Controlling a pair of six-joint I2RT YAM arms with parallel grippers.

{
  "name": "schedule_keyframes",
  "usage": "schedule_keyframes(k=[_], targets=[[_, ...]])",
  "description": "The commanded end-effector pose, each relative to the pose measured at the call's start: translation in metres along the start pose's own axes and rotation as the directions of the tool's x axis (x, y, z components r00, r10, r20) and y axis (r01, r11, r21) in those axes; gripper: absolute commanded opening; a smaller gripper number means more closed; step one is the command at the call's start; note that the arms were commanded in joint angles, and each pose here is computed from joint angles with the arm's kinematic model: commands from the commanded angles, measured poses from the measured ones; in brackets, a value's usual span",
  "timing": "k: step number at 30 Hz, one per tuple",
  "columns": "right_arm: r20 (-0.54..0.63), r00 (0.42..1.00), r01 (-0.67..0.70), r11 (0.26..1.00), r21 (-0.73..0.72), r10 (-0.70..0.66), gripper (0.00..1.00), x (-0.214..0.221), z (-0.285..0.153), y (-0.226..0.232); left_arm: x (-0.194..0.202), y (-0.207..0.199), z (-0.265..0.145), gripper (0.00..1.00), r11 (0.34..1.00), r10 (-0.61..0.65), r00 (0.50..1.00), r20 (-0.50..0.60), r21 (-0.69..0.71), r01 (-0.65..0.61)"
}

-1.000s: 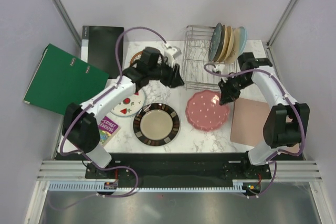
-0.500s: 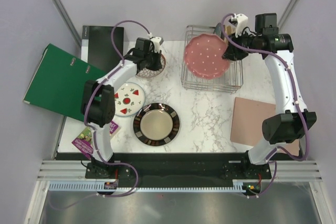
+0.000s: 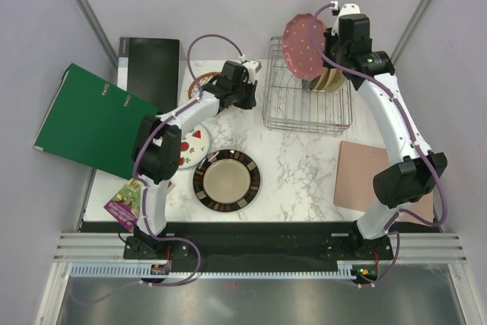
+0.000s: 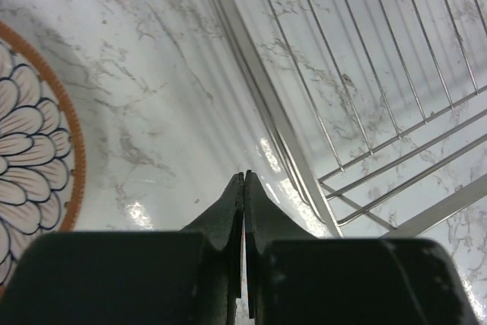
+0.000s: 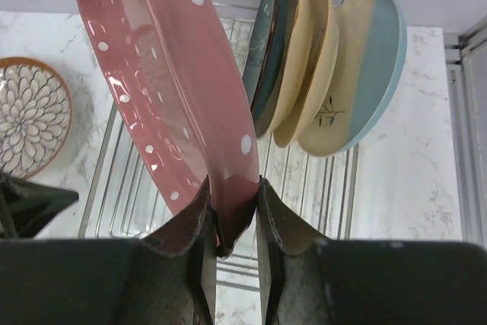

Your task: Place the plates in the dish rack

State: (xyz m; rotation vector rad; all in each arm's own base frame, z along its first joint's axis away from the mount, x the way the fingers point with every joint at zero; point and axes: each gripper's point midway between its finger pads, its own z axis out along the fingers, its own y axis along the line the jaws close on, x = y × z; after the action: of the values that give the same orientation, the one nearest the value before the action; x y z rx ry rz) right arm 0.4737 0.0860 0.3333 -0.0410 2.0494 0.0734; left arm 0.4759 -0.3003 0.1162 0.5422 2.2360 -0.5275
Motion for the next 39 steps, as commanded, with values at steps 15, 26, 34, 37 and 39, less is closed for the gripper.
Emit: schedule_keyframes(k=[15,26,34,37,39], targets=[[0.313,0.948,-0.174,0.912,0.371,0.053,0.0,-0.07,0.019,-0.022,-0.003,-0.089,0.022,0.02,0.99,0.053,0.998,0.022,0.127,-0.055],[0.28,0.959,-0.095,0.887,0.452,-0.04,0.0,-0.064,0.049,-0.016,-0.008,-0.088,0.009,0.02,0.991,0.094,0.995,0.046,0.087,-0.097],[0.263,0.962,-0.068,0.867,0.493,-0.074,0.0,-0.053,0.066,-0.004,-0.01,-0.003,-0.042,0.95,0.934,0.19,0.981,0.028,-0.312,-0.172],[0.271,0.959,-0.074,0.856,0.512,-0.079,0.0,-0.056,0.067,-0.006,-0.004,0.018,-0.065,0.98,0.904,0.221,0.975,0.012,-0.378,-0.2],[0.269,0.959,-0.07,0.851,0.521,-0.086,0.0,-0.056,0.069,-0.007,0.003,0.031,-0.081,0.98,0.903,0.192,0.981,0.024,-0.395,-0.167]])
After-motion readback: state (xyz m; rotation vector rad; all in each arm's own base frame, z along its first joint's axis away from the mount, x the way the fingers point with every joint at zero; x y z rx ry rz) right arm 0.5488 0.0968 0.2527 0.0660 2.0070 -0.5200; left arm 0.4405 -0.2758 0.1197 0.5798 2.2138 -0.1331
